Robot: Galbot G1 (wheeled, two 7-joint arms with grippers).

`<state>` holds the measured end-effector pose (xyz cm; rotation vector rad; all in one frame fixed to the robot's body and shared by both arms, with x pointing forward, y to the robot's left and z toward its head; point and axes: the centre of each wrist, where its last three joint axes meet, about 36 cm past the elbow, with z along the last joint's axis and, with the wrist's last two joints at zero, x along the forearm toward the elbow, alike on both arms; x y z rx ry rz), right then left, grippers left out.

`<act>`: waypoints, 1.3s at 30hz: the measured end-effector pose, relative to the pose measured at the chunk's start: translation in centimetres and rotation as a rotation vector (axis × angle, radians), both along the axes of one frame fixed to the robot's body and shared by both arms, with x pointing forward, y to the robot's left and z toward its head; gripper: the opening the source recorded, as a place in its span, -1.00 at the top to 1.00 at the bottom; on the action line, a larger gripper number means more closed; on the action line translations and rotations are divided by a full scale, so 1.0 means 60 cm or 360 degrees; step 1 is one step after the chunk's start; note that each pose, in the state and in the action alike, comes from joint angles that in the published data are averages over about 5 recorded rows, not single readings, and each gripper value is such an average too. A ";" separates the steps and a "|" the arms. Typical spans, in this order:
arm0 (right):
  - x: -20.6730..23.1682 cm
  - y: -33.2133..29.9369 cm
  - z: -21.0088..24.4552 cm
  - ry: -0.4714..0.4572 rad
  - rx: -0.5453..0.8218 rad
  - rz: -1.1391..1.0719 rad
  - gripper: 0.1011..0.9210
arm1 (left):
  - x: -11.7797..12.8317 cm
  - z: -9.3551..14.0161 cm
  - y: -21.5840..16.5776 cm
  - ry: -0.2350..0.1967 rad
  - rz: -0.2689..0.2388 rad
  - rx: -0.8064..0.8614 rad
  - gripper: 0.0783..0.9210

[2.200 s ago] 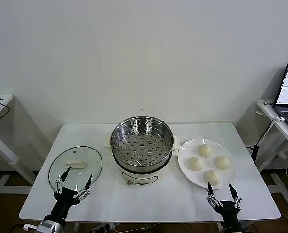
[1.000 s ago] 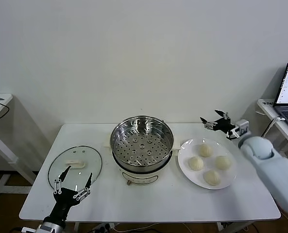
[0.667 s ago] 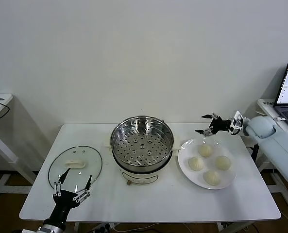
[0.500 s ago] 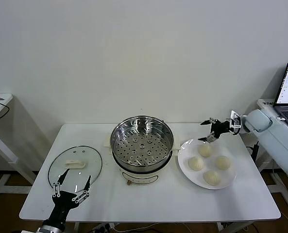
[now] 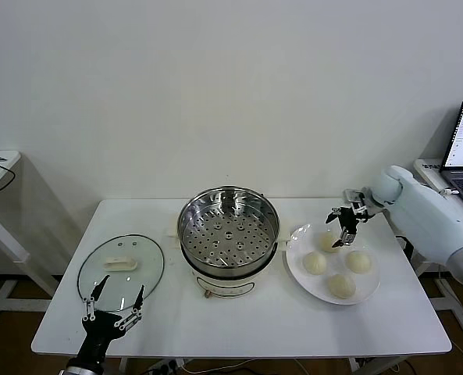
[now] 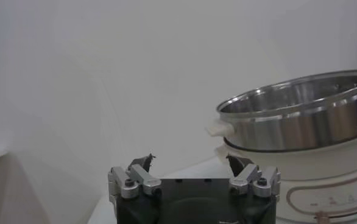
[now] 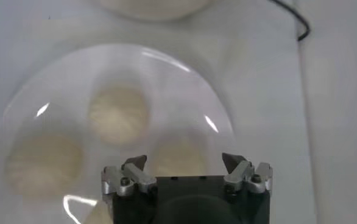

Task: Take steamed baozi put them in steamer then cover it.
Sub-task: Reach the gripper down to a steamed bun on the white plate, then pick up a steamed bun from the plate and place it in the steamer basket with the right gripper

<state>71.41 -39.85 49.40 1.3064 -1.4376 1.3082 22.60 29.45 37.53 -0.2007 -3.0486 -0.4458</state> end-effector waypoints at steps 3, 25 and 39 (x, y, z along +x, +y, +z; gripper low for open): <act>0.005 0.005 -0.008 0.0015 -0.0045 0.0006 -0.76 | -0.002 -0.003 -0.001 0.0004 0.0000 -0.0003 -0.77; 0.018 0.026 -0.054 0.0016 -0.0110 -0.0017 -0.38 | -0.003 -0.012 -0.004 0.0006 0.0012 -0.0012 -0.77; 0.021 0.043 0.042 -0.0122 -0.0081 0.0152 -0.12 | -0.001 -0.007 -0.006 -0.0010 0.0007 -0.0014 -0.77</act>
